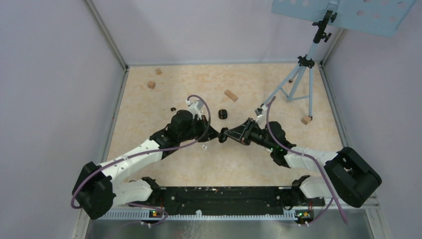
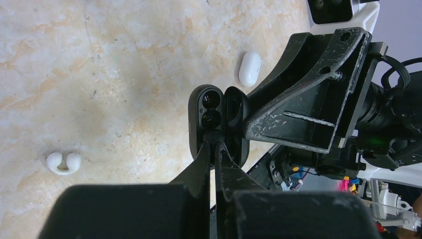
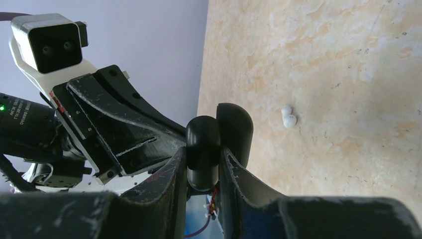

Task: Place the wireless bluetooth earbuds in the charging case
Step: Insert the right earbud into the right side groove of the charging case.

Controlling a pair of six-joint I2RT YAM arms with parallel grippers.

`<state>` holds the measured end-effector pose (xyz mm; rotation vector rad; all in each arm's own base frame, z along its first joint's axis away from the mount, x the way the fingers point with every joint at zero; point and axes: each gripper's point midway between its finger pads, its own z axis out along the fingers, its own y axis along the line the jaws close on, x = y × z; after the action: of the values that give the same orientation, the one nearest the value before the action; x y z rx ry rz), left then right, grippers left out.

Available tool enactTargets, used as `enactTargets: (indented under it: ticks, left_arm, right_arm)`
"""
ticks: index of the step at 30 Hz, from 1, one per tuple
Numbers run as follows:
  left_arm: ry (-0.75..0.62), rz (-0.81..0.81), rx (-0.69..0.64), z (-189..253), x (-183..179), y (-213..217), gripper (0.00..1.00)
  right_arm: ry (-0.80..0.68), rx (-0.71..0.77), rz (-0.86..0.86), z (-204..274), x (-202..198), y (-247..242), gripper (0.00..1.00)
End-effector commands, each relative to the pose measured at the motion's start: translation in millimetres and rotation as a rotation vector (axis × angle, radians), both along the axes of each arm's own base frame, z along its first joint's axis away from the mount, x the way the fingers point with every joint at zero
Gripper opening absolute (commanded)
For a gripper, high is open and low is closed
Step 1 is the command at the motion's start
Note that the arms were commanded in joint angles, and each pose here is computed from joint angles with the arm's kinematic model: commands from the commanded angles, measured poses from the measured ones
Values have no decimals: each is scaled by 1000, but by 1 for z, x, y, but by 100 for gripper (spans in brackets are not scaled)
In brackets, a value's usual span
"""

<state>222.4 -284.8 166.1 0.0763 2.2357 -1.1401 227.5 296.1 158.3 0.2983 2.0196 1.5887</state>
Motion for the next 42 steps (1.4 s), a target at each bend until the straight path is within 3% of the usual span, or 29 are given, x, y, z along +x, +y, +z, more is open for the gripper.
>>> enactTargets:
  ticks: [1, 23, 35, 42]
  left_arm:
    - [-21, -26, -5, 12, 1, -6, 0]
    - [-7, -50, 51, 1, -5, -11, 0]
    - [-26, -29, 54, 10, -3, -10, 38]
    - [-50, -5, 69, 21, -3, -1, 40]
  right_arm:
    - [-89, 64, 6, 33, 6, 7, 0]
    - [-92, 75, 5, 36, 6, 7, 0]
    - [-87, 69, 8, 33, 4, 6, 0]
    - [-88, 69, 7, 32, 4, 5, 0]
